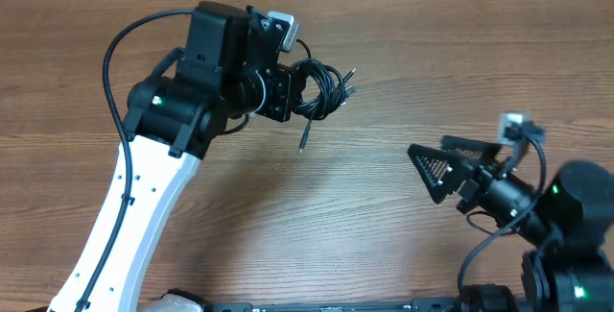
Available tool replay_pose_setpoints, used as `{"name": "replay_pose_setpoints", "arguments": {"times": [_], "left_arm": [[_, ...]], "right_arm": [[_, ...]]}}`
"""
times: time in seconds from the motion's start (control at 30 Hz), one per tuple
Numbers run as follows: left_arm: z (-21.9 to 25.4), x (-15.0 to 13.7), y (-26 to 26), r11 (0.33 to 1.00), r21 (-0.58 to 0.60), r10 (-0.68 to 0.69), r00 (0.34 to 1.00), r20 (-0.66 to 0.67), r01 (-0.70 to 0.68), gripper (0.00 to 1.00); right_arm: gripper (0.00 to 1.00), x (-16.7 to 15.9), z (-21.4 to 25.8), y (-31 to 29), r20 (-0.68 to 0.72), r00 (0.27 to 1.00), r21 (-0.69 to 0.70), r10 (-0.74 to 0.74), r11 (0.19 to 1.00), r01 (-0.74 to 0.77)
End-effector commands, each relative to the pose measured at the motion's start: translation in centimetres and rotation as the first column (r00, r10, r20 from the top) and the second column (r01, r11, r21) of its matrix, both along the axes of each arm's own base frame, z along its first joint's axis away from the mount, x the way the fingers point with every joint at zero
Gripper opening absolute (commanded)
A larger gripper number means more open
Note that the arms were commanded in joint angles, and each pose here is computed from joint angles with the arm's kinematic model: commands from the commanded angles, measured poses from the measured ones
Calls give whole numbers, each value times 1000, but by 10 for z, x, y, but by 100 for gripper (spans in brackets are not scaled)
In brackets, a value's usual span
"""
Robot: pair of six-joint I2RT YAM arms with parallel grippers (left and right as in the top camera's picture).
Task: Untangle cables
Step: 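Move the lifted coil rightward while the right gripper reaches toward it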
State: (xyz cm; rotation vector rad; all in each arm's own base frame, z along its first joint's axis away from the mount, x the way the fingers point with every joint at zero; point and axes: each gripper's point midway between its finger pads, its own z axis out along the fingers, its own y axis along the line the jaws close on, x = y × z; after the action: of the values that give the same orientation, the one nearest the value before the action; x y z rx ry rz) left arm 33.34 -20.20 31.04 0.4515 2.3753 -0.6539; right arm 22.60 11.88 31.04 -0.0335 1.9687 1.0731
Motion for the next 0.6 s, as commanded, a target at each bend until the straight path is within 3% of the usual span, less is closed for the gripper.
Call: {"name": "replay_pose_setpoints", "arguments": {"times": [0.0, 0.23, 0.37, 0.47, 0.57], "left_arm": [[21, -6, -7, 999, -31, 43, 999, 32, -42, 4], [25, -11, -26, 992, -57, 115, 993, 23, -114, 4], [27, -9, -29, 958, -141, 240, 968, -74, -249, 4], [24, -11, -27, 895, -204, 352, 910, -219, -396, 4], [13, -21, -24, 811, -204, 445, 805, -394, -548, 4]], "right_arm": [[100, -8, 9, 17, -7, 990, 54, 141, 989, -140], [100, -8, 25, 30, 68, 962, 89, 263, 959, -268], [100, -9, 24, 31, 60, 961, 93, 270, 957, -274], [100, -7, 21, 30, 87, 960, 53, 265, 961, -270], [100, -3, 12, 25, 47, 973, 43, 226, 973, -228]]}}
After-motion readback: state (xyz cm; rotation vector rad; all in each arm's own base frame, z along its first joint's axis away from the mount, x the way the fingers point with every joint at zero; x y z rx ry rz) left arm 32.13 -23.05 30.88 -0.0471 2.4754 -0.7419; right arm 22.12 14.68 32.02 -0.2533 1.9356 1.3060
